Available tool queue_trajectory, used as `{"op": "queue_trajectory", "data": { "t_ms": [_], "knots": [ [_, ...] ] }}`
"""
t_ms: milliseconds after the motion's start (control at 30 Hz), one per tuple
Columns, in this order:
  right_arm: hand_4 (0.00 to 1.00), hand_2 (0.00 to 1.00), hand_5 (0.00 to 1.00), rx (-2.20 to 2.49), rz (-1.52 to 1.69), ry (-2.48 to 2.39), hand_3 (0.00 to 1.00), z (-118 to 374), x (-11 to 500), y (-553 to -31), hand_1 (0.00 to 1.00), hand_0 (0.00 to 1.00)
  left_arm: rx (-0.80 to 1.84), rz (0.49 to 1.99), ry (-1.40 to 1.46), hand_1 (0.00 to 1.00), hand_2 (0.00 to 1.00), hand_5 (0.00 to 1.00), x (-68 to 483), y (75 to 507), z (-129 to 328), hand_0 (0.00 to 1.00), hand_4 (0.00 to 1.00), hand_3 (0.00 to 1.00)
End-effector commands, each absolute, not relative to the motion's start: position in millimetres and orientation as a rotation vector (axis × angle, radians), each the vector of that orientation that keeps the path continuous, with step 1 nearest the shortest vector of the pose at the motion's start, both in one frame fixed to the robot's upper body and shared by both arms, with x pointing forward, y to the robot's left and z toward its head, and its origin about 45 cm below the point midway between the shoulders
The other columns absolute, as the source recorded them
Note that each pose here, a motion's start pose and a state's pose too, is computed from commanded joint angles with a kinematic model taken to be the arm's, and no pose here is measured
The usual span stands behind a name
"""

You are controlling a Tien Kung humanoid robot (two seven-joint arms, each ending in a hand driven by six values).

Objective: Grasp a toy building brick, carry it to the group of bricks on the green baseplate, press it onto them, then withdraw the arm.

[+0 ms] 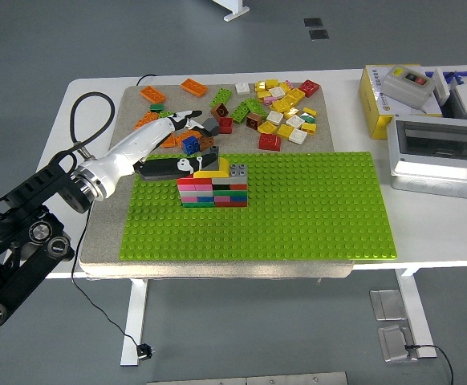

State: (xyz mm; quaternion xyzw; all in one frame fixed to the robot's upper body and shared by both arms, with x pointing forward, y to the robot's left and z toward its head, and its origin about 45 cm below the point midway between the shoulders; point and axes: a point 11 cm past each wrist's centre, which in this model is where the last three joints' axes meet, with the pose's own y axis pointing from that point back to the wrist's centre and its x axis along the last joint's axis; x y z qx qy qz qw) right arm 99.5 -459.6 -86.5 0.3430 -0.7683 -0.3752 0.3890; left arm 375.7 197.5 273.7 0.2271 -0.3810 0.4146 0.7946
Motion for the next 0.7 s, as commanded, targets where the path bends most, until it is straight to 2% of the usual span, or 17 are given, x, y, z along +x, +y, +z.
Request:
{"op": "queue_trajectory", "data": {
  "t_ms": [133, 167, 267, 433, 533, 700],
  "knots": [
    [0.517, 0.709, 0.894, 0.845, -0.999, -1.969, 0.689, -88, 93, -459, 0.685, 0.791, 0.438, 0.945, -0.842, 0.953, 0.985, 0.736, 360, 221, 290, 0.938, 0.825, 0.754],
    [0.518, 0.716, 0.895, 0.840, -1.011, -1.973, 0.690, -89, 91, -459, 0.685, 0.792, 0.418, 0.959, -0.841, 0.914, 0.936, 0.712, 356, 224, 293, 0.904, 0.800, 0.764],
    [0.518, 0.716, 0.895, 0.817, -1.058, -1.986, 0.690, -90, 87, -458, 0.685, 0.792, 0.380, 1.017, -0.810, 0.914, 0.936, 0.712, 348, 235, 292, 0.904, 0.800, 0.764],
    [0.522, 0.728, 0.893, 0.790, -1.116, -1.997, 0.697, -93, 84, -455, 0.691, 0.780, 0.457, 1.131, -0.681, 0.887, 0.893, 0.699, 342, 270, 250, 0.878, 0.777, 0.771],
    [0.522, 0.728, 0.893, 0.787, -1.129, -1.986, 0.697, -93, 85, -452, 0.691, 0.780, 0.521, 1.139, -0.614, 0.887, 0.893, 0.699, 336, 280, 223, 0.878, 0.777, 0.771],
    [0.519, 0.729, 0.901, 0.793, -1.139, -1.966, 0.697, -95, 88, -447, 0.693, 0.779, 0.553, 1.123, -0.568, 0.872, 0.872, 0.693, 334, 280, 205, 0.870, 0.768, 0.773]
  ]
}}
